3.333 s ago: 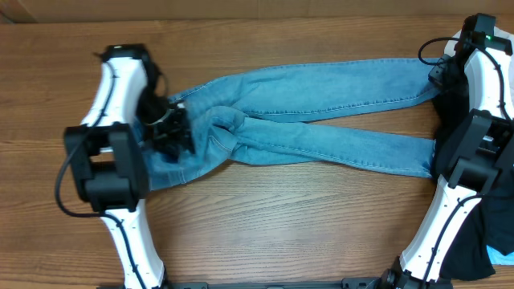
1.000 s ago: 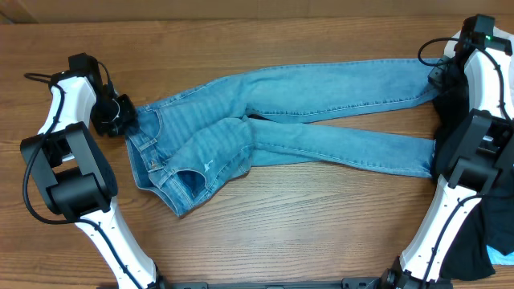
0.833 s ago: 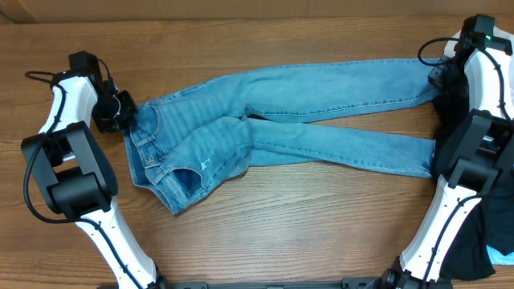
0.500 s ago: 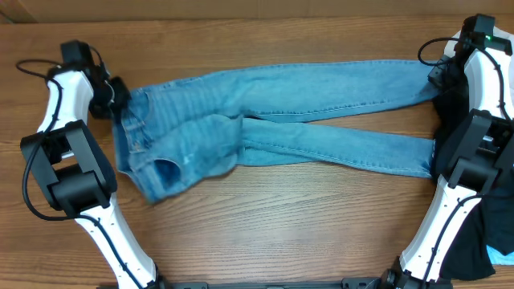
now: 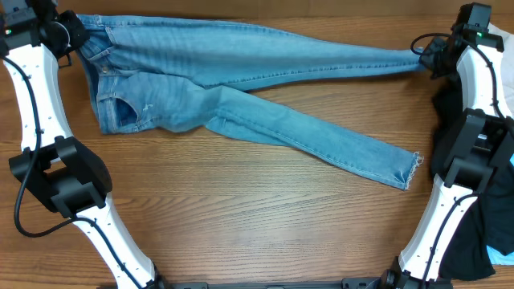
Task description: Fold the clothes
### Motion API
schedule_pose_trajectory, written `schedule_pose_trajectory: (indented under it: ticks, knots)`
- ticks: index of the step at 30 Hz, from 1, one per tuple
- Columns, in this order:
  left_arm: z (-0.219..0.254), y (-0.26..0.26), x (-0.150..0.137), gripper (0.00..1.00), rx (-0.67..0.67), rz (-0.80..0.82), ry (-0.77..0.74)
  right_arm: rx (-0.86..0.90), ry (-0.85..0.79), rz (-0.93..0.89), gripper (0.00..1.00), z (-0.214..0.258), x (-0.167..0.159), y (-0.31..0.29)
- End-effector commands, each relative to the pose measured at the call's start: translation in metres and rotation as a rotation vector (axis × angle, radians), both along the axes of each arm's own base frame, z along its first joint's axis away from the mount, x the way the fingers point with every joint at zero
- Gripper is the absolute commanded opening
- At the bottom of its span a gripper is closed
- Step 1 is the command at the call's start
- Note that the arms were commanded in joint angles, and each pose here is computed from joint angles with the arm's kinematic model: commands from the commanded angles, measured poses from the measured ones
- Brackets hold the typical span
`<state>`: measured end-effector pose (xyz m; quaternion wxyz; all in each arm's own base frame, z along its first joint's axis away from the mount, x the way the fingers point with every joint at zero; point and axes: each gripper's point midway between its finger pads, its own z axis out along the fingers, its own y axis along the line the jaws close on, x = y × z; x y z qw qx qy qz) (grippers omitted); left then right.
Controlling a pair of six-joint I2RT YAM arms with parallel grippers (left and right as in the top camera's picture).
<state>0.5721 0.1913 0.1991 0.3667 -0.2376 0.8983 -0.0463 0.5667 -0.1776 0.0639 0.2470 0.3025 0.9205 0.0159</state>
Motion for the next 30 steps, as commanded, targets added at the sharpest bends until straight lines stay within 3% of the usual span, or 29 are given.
schedule_pose_trajectory:
  ticks: [1, 2, 4, 5, 6, 8, 10, 11, 15, 19, 26, 30]
  knots:
    - [0.022, 0.033, -0.002, 0.05, 0.061, 0.097, -0.052, -0.067, -0.103, -0.049, 0.05, 0.043, 0.008, -0.032]
    - [0.023, 0.032, 0.000, 0.07, 0.068, 0.089, -0.059, -0.070, -0.113, -0.049, 0.05, 0.045, 0.010, -0.032]
    - [0.025, 0.028, 0.003, 0.24, 0.080, 0.076, -0.065, -0.077, -0.132, -0.049, 0.12, 0.048, 0.013, -0.034]
    - [0.026, 0.026, 0.005, 0.41, 0.088, 0.065, -0.068, -0.079, -0.140, -0.049, 0.22, 0.049, 0.015, -0.034]
    - [0.026, 0.024, 0.006, 0.68, 0.093, 0.061, -0.069, -0.082, -0.147, -0.049, 0.36, 0.050, 0.016, -0.035]
    - [0.026, 0.021, 0.007, 1.00, 0.099, 0.057, -0.066, -0.084, -0.154, -0.049, 0.56, 0.051, 0.018, -0.035]
    - [0.023, 0.018, 0.006, 1.00, 0.103, 0.045, -0.053, -0.083, -0.150, -0.049, 0.71, 0.050, 0.017, -0.035]
    - [0.022, 0.017, 0.004, 1.00, 0.101, 0.042, -0.043, -0.080, -0.142, -0.049, 0.73, 0.049, 0.015, -0.034]
    - [0.009, 0.011, -0.007, 1.00, 0.074, 0.035, 0.025, -0.066, -0.098, -0.048, 0.75, 0.042, 0.007, -0.031]
    - [-0.016, -0.004, -0.036, 1.00, 0.018, 0.022, 0.180, -0.047, -0.039, -0.047, 0.77, 0.034, -0.005, -0.027]
    - [-0.065, -0.043, -0.121, 1.00, -0.119, -0.006, 0.581, -0.001, 0.097, -0.047, 0.79, 0.034, -0.042, -0.014]
    - [-0.091, -0.039, -0.152, 1.00, -0.098, 0.044, 0.733, 0.013, 0.134, -0.052, 0.80, 0.056, -0.064, -0.010]
